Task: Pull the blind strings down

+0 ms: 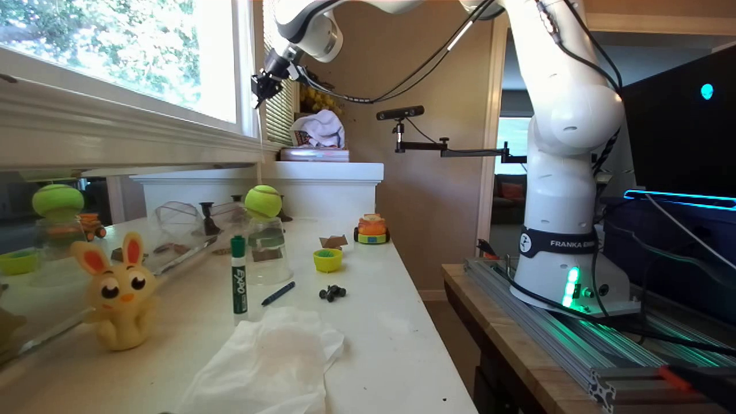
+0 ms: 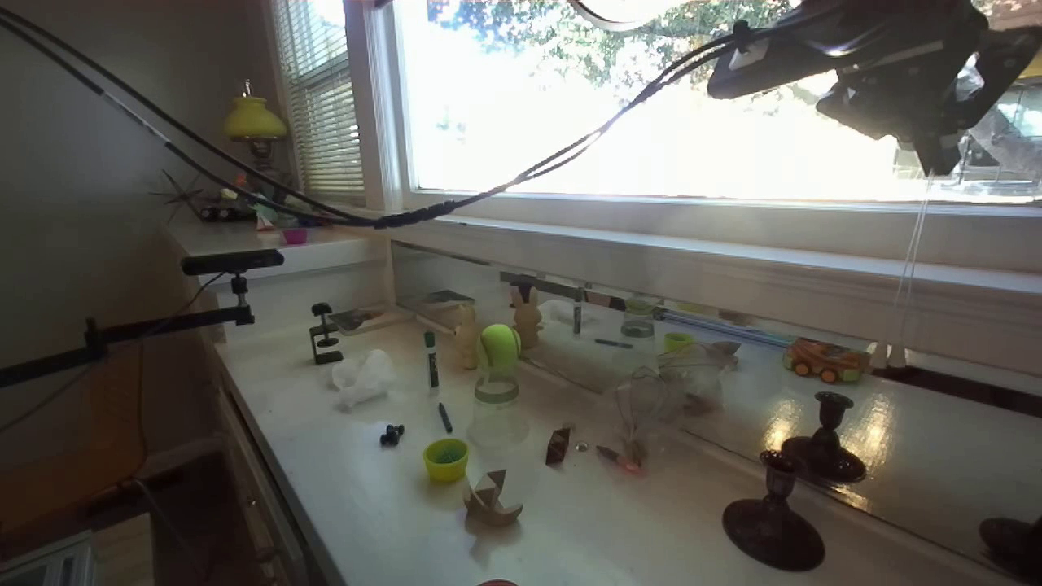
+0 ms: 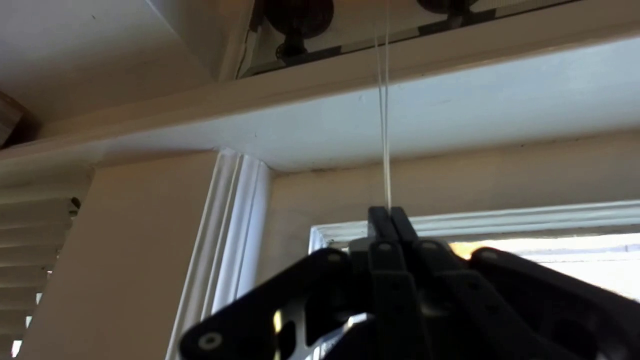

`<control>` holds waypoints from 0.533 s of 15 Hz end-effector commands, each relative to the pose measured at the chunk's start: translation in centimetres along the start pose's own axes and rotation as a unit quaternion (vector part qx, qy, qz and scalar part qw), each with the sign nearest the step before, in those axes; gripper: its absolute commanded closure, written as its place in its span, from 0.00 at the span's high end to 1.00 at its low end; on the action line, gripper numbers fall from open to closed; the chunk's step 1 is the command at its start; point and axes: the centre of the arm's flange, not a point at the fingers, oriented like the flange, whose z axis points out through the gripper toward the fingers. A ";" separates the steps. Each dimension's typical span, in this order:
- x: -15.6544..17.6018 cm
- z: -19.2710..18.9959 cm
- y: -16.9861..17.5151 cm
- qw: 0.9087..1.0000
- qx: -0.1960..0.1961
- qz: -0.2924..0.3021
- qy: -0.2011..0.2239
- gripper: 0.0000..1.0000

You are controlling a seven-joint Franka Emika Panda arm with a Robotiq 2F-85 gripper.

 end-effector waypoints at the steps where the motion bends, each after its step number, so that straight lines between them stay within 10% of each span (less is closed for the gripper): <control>1: -5.1 4.0 -0.1 0.997 0.018 0.006 -0.077 0.00; 8: -7.1 5.5 -0.4 0.994 0.028 0.012 -0.110 0.00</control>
